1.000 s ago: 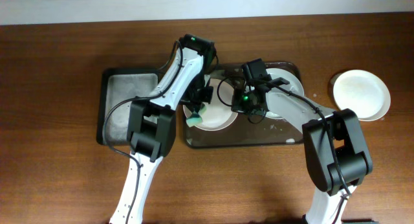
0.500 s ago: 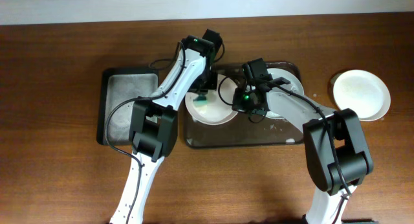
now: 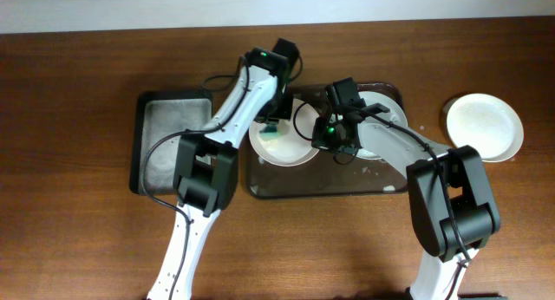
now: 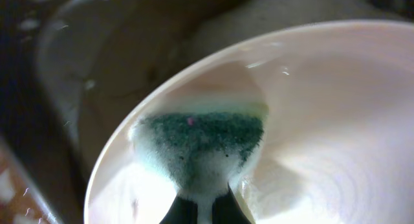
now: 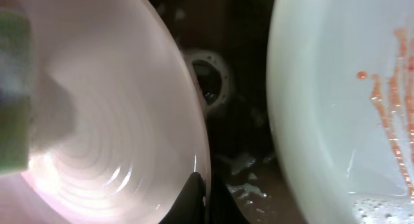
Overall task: Clean dirty plates on tray and stack at the side
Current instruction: 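Scrub the held plate face with the sponge in the left gripper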
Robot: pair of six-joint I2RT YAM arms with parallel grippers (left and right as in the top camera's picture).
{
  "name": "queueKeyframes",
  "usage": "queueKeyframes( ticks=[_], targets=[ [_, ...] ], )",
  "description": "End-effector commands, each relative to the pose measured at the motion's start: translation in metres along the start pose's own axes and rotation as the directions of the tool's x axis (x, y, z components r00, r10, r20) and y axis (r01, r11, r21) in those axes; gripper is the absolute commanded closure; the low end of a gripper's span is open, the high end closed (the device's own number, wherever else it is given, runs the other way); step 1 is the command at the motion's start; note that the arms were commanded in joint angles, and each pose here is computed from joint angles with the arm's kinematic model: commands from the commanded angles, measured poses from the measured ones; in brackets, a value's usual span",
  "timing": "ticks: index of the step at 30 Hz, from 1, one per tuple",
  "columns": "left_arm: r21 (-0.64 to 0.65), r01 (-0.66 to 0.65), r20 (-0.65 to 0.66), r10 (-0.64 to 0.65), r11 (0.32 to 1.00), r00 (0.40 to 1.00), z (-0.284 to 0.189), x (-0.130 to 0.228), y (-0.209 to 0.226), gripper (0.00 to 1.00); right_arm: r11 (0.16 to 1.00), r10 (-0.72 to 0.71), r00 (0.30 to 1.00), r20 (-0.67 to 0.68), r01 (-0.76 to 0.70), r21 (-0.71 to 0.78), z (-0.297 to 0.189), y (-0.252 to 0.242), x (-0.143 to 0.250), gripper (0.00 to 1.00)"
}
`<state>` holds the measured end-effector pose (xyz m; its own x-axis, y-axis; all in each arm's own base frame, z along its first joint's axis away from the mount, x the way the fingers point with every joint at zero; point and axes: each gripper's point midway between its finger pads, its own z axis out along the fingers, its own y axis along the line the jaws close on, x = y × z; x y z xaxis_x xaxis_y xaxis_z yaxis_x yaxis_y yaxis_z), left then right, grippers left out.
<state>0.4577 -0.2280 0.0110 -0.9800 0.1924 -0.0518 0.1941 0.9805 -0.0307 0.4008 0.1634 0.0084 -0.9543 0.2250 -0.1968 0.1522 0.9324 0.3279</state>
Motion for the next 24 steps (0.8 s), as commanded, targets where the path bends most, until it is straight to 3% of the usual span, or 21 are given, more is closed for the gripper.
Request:
queueKeyframes(
  ticks=[1, 4, 7, 9, 13, 15, 16, 18, 21, 24],
  targets=[
    [0.295, -0.188, -0.040, 0.209, 0.937, 0.977, 0.018, 0.014, -0.046, 1.00, 0.999, -0.025, 0.999, -0.023, 0.026, 0.026, 0.007, -0.007, 0.007, 0.96],
    [0.212, -0.159, -0.027, 0.169, 0.964, 0.985, 0.022, 0.006, -0.031, 1.00, 0.999, -0.025, 0.999, -0.023, 0.026, 0.026, 0.007, -0.007, 0.007, 0.96],
    [-0.088, 0.032, -0.028, -0.034, 0.996, 0.999, 0.025, 0.003, 0.022, 1.00, 0.999, -0.025, 0.999, -0.023, 0.025, 0.026, 0.007, -0.007, 0.007, 0.96],
    [-0.338, 0.162, 0.020, -0.165, 0.927, 0.986, 0.015, 0.009, 0.066, 1.00, 0.999, -0.025, 0.999, -0.023, 0.026, 0.026, 0.007, -0.007, 0.007, 0.96],
    [-0.495, 0.194, 0.061, -0.189, 0.847, 0.980, 0.002, 0.016, 0.089, 1.00, 0.999, -0.025, 0.999, -0.022, 0.026, 0.025, 0.007, -0.007, 0.007, 0.96],
    [-0.465, 0.165, 0.033, -0.169, 0.870, 0.985, 0.005, 0.018, 0.079, 1.00, 0.999, -0.026, 0.999, -0.020, 0.026, 0.024, 0.007, -0.007, 0.006, 0.96],
    [-0.341, 0.042, -0.052, -0.064, 0.939, 0.997, 0.014, 0.022, 0.053, 1.00, 0.999, -0.026, 1.000, -0.018, 0.026, 0.023, 0.007, -0.007, 0.006, 0.96],
    [-0.167, -0.069, -0.111, 0.051, 0.984, 0.993, 0.022, 0.026, 0.022, 1.00, 0.999, -0.026, 1.000, -0.018, 0.026, 0.023, 0.007, -0.007, 0.006, 0.96],
    [0.094, -0.205, -0.136, 0.217, 0.974, 0.967, 0.023, 0.034, -0.021, 1.00, 0.999, -0.026, 0.999, -0.018, 0.027, 0.023, 0.007, -0.007, 0.006, 0.96],
    [0.234, -0.290, -0.125, 0.325, 0.928, 0.938, 0.019, 0.041, -0.041, 1.00, 0.999, -0.026, 0.999, -0.018, 0.027, 0.023, 0.007, -0.007, 0.006, 0.96]
  ],
)
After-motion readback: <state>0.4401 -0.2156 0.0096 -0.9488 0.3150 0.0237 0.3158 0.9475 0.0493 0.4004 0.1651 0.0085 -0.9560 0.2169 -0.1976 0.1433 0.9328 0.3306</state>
